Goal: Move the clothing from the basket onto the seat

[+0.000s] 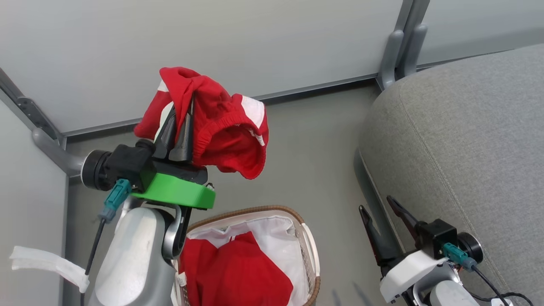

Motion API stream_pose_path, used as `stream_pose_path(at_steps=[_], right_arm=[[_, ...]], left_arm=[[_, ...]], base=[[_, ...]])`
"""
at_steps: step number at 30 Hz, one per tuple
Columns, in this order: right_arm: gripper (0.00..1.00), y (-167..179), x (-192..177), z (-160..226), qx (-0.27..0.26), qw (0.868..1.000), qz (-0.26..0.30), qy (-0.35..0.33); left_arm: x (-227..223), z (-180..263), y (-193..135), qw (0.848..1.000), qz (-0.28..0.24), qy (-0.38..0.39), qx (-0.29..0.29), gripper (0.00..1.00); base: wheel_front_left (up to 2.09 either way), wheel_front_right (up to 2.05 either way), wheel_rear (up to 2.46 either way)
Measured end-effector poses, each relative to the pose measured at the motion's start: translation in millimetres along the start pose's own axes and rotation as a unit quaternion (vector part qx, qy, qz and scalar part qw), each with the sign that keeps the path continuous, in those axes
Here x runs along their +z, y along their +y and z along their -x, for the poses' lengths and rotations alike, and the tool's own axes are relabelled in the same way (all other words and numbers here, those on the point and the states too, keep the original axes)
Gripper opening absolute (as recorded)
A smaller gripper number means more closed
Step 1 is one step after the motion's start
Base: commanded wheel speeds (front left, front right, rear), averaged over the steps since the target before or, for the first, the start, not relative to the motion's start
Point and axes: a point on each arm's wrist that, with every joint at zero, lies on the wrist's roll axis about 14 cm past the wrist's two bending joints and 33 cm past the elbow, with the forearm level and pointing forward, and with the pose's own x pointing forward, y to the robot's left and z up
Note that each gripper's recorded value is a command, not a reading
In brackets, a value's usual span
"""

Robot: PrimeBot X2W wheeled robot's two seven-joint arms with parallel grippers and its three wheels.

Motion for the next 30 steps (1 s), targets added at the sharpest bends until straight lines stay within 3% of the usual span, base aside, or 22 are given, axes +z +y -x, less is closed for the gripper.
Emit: stream_pose_path(at_steps=[7,14,23,30], right_arm=[[1.0,13.3,-2.3,2.4,0.018,1.0,0.001,0.004],[1.0,50.9,-1.2,-10.7,0.09,0.996,0.022,0.005],[1.0,125.5,33.9,-57.0,0.225,0.971,0.068,-0.04],[1.0,155.3,35.6,-88.2,0.275,0.954,0.113,-0.035]], left_arm=[[18.8,2.7,0.9,1.0,-0.01,-0.022,0.003,0.0],[11.2,7.7,-6.1,1.0,-0.006,-0.009,-0.008,0.0],[8.4,11.2,-19.1,1.0,-0.003,0.001,-0.031,0.0],[8.0,15.7,-26.2,0.999,0.007,0.007,-0.044,0.0]], base=[[0.0,0.0,0.0],[0.0,0.0,0.0],[0.0,0.0,0.0],[0.0,0.0,0.0]])
